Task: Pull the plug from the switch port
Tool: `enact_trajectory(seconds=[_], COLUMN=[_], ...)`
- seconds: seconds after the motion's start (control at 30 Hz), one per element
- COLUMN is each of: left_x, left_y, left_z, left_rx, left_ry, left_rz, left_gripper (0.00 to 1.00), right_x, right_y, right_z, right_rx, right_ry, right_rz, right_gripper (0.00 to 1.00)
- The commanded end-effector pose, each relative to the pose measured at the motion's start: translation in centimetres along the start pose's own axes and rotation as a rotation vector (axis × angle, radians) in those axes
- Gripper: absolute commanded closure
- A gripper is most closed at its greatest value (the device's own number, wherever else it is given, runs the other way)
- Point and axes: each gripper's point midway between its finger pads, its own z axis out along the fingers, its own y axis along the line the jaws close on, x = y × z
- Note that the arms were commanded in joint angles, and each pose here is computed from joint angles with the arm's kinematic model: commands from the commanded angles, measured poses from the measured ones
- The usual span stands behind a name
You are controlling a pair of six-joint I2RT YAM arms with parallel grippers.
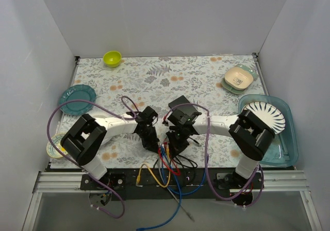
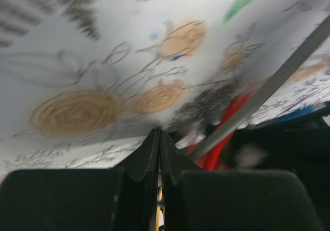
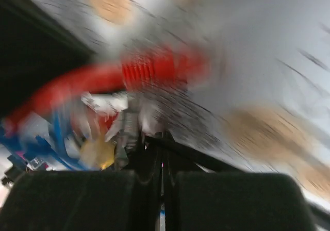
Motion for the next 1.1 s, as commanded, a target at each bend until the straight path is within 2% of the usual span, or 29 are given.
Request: enact_trajectory(seconds=[0.0,0.13,0.23,0.33,0.4,0.57,0.7,0.77,0.83,0.87,0.9,1.0,1.07], left_x=[-2.1,-2.9,-4.0,-5.7,-6.7,-11.0,-14.1,-15.6,-16.6,-17.7,-17.7,-19.9,-22.0], left_y=[-2.3,-2.4,-1.7,-1.7,-1.8,-2.7,-2.3,-2.1,-2.1,-2.3,-3.0,-4.7,-6.1], left_z=[0.2,-0.5,-1.5,-3.8,-5.0,-9.9,-13.1,-14.3,-14.6,-14.9,-14.7,-14.4,-14.0], left_rx=[0.039,0.012,-0.044,-0.073,-0.077,-0.072,-0.04,0.007,0.043,0.088,0.134,0.253,0.306], left_ry=[-0.079,-0.119,-0.196,-0.315,-0.365,-0.533,-0.604,-0.622,-0.614,-0.62,-0.583,-0.551,-0.552], left_rz=[0.089,0.105,0.087,0.048,0.021,-0.039,-0.106,-0.146,-0.17,-0.185,-0.181,-0.194,-0.197], left_gripper=[1.0,1.0,1.0,1.0,0.95,0.9,0.86,0.84,0.82,0.82,0.82,0.81,0.81], right_x=[-0.4,-1.2,-2.6,-4.9,-6.8,-9.7,-11.8,-12.3,-11.7,-12.4,-12.3,-11.2,-10.6], right_y=[2.2,2.3,1.4,1.0,0.8,0.4,-1.1,-2.0,-4.6,-6.5,-6.4,-8.5,-9.4], right_z=[1.7,1.6,0.1,-2.9,-5.6,-10.7,-14.6,-16.0,-16.6,-17.2,-16.7,-15.3,-14.4], right_rx=[-0.022,0.008,0.1,0.206,0.294,0.412,0.465,0.456,0.409,0.373,0.284,0.155,0.149], right_ry=[0.048,0.031,-0.06,-0.186,-0.28,-0.412,-0.501,-0.553,-0.578,-0.631,-0.637,-0.659,-0.642], right_rz=[-0.101,-0.119,-0.128,-0.141,-0.145,-0.141,-0.073,-0.027,0.095,0.172,0.219,0.323,0.371], right_gripper=[0.99,0.99,0.99,0.98,0.93,0.87,0.85,0.85,0.86,0.87,0.89,0.93,0.95])
